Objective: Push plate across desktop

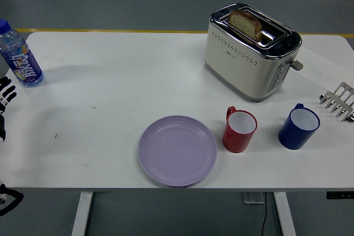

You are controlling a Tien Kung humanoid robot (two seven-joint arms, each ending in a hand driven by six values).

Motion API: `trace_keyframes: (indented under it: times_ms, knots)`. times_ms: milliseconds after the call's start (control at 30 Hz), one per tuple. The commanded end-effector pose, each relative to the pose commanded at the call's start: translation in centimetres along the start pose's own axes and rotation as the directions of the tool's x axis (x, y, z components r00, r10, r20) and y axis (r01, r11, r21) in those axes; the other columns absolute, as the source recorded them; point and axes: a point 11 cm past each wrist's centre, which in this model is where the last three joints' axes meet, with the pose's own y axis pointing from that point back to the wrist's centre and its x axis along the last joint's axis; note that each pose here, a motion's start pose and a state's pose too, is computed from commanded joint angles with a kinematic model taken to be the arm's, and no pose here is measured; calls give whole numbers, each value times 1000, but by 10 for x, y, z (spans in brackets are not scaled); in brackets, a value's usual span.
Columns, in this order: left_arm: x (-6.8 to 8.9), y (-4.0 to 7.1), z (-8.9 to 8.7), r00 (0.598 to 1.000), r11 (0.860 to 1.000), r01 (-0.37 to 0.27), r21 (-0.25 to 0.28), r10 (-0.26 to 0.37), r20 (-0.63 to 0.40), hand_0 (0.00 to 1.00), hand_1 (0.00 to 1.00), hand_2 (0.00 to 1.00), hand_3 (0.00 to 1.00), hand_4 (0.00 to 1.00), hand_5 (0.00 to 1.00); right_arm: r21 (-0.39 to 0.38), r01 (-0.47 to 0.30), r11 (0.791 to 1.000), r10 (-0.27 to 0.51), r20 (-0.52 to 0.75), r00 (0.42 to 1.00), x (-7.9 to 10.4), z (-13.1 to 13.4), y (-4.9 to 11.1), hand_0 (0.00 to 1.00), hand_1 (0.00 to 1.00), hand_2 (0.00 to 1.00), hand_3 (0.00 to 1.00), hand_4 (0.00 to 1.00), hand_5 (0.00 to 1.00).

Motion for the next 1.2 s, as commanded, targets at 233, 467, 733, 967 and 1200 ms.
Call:
trace_keyframes:
  times_ms: [233, 467, 733, 967, 1200]
  knots:
    - [25, 0, -1, 998, 998, -58, -2, 58, 27, 769, 784, 786, 687, 603, 998, -6, -3, 1000, 3, 3, 1000, 1, 3, 0, 591, 588, 733, 650, 443, 441]
    - [38, 4, -2, 995, 996, -92, 2, 92, 34, 772, 786, 786, 688, 600, 998, -14, -7, 1000, 7, 7, 1000, 3, 7, 0, 591, 589, 733, 650, 443, 441]
    - [42, 7, -5, 994, 996, -91, 9, 90, 56, 772, 789, 785, 686, 601, 998, -21, -12, 1000, 12, 7, 1000, 5, 11, 0, 591, 589, 732, 649, 443, 440]
    - [42, 8, -7, 995, 996, -89, 13, 88, 55, 773, 795, 786, 687, 586, 998, -22, -13, 1000, 13, 4, 1000, 6, 12, 0, 591, 590, 732, 649, 444, 440]
    - [41, 8, -3, 995, 996, -89, -1, 89, 54, 735, 779, 778, 681, 582, 998, -19, -10, 1000, 10, 4, 1000, 5, 10, 0, 590, 588, 731, 649, 442, 440]
